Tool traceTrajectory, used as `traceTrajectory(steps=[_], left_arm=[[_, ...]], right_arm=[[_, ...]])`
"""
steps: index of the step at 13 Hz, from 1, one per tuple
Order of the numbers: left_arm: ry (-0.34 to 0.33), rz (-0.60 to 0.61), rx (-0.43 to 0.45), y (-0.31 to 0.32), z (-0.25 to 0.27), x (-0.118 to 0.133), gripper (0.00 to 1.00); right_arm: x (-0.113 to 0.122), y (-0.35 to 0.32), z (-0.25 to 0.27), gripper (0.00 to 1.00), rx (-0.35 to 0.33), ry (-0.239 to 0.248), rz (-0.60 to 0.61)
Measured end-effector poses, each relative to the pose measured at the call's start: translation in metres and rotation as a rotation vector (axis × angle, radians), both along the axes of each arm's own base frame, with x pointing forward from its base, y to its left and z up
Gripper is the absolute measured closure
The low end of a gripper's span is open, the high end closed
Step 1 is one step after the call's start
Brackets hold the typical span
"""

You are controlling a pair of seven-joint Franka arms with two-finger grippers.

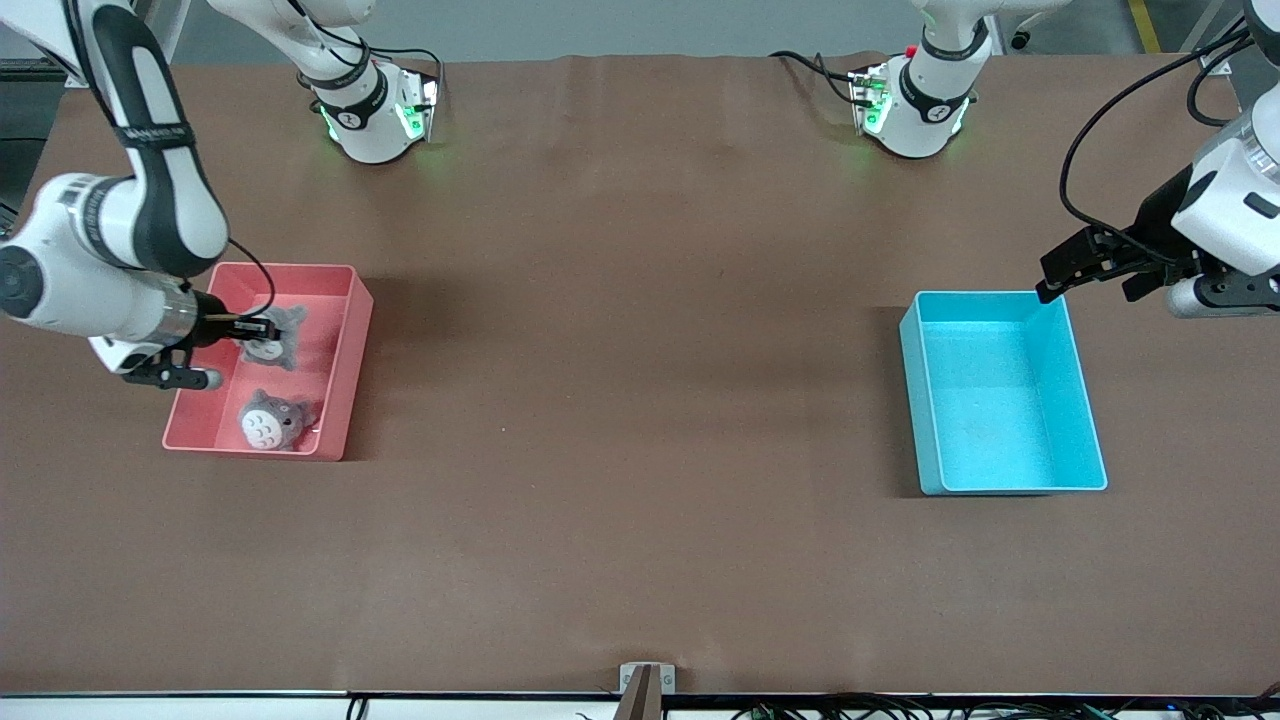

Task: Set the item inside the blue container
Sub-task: 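Lift the plush with the right gripper while the left gripper moves over the blue box, then set the plush mid-table with the right gripper while the left gripper approaches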

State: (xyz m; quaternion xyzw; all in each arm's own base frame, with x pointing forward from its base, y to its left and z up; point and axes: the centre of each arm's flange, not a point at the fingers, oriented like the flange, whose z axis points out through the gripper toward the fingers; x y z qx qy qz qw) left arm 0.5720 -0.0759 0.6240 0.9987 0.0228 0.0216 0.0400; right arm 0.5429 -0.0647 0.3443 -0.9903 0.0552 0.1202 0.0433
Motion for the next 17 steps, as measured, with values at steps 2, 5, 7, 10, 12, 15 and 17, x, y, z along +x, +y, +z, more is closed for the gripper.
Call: traceTrajectory(steps=[2, 5, 7, 10, 12, 15, 17], left_arm=[[0.0, -0.003, 0.0, -0.002, 0.0, 0.0, 0.0], [0.005, -0.015, 0.0, -0.009, -0.003, 0.0, 0.0], [0.024, -0.041, 0.0, -0.024, -0.013, 0.002, 0.0], [0.072, -0.08, 0.002, -0.052, -0.041, 0.008, 0.0], [0.112, -0.087, 0.005, -0.069, -0.063, 0.013, 0.0], [0.155, -0.057, 0.01, -0.092, -0.092, 0.019, 0.0], [0.166, -0.035, 0.011, -0.111, -0.111, 0.023, 0.0]], right_arm=[[0.018, 0.029, 0.043, 0.75, -0.011, 0.003, -0.038], [0.027, 0.137, 0.07, 0.75, -0.024, -0.006, -0.174], [0.02, 0.217, 0.076, 0.75, -0.024, -0.042, -0.263], [-0.001, 0.329, 0.068, 0.75, -0.024, -0.114, -0.38], [-0.017, 0.395, 0.039, 0.75, -0.023, -0.14, -0.449], [-0.02, 0.47, -0.01, 0.75, -0.096, -0.177, -0.518], [-0.022, 0.509, -0.044, 0.75, -0.144, -0.198, -0.554]])
